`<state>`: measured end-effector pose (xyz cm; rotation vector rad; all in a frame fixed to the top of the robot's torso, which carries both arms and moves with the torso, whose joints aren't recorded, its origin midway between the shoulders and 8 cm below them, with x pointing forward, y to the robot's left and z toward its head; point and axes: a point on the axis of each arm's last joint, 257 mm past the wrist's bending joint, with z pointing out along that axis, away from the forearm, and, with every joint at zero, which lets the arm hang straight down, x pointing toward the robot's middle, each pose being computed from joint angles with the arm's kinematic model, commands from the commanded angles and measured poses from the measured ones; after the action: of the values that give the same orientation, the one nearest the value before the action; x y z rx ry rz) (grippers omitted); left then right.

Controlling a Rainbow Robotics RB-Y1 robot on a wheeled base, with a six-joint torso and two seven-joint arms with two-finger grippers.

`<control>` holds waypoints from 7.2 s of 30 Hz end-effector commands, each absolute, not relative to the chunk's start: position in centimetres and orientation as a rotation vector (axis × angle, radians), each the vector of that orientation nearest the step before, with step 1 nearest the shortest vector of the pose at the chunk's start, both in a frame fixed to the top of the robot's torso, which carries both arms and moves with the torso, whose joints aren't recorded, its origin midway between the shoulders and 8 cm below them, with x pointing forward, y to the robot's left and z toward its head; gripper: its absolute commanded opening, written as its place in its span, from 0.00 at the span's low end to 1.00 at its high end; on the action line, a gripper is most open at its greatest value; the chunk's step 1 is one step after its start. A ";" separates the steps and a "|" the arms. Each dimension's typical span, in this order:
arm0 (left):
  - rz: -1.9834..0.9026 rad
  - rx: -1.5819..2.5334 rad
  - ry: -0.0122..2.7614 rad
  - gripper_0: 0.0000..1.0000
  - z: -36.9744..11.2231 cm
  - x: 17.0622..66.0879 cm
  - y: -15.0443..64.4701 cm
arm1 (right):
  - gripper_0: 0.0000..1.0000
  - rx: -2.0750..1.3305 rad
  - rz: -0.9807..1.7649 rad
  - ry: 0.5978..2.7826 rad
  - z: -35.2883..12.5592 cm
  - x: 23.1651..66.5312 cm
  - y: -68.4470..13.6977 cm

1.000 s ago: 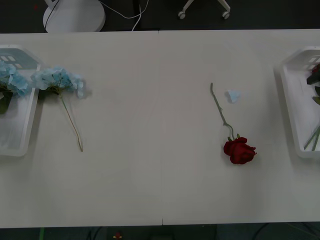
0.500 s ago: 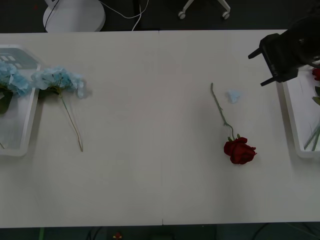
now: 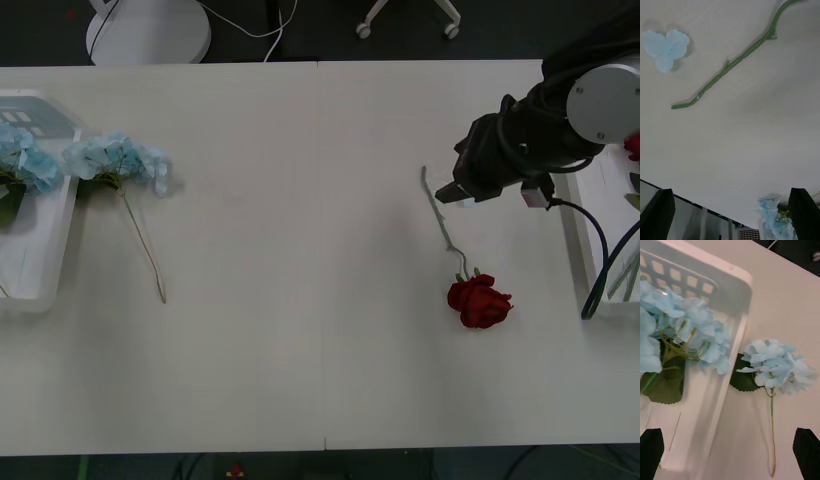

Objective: Put the red flowers into the right box and the blue flowers into the left box

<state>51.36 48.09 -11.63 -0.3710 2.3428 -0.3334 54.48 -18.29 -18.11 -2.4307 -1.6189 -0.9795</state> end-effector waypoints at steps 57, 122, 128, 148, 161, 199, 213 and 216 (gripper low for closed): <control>0.139 -0.236 2.313 0.98 -26.4 59.5 33.7 | 0.00 -2.867 -0.504 -1.357 -35.4 50.6 -24.4; -0.116 -0.617 2.190 0.00 -1.6 53.7 52.2 | 0.12 0.409 1.247 -3.479 -16.1 57.3 -62.0; 0.129 -0.768 2.184 0.00 -2.6 51.2 59.5 | 0.48 0.384 1.253 -3.467 -16.1 56.5 -63.3; 0.471 -0.751 2.092 0.00 -15.2 50.0 70.7 | 0.79 1.134 0.476 -3.595 -7.2 55.3 -49.8; 0.456 -0.717 2.064 0.52 -16.4 51.3 70.4 | 0.78 2.375 -0.096 -3.011 -9.1 48.9 -32.3; -0.278 0.366 2.105 1.00 -11.7 52.9 42.5 | 1.00 2.814 -0.550 -2.663 -8.0 43.9 -20.0; -0.364 0.903 1.923 1.00 -11.6 51.0 31.6 | 1.00 2.814 -0.550 -2.663 -8.0 43.9 -20.0; -0.424 0.976 1.887 1.00 -11.3 50.0 28.7 | 1.00 2.814 -0.550 -2.663 -8.0 43.9 -20.0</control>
<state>51.29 29.73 -12.42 0.8080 1.9416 -0.4866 44.34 -21.58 -8.84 -1.6900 1.6690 0.3164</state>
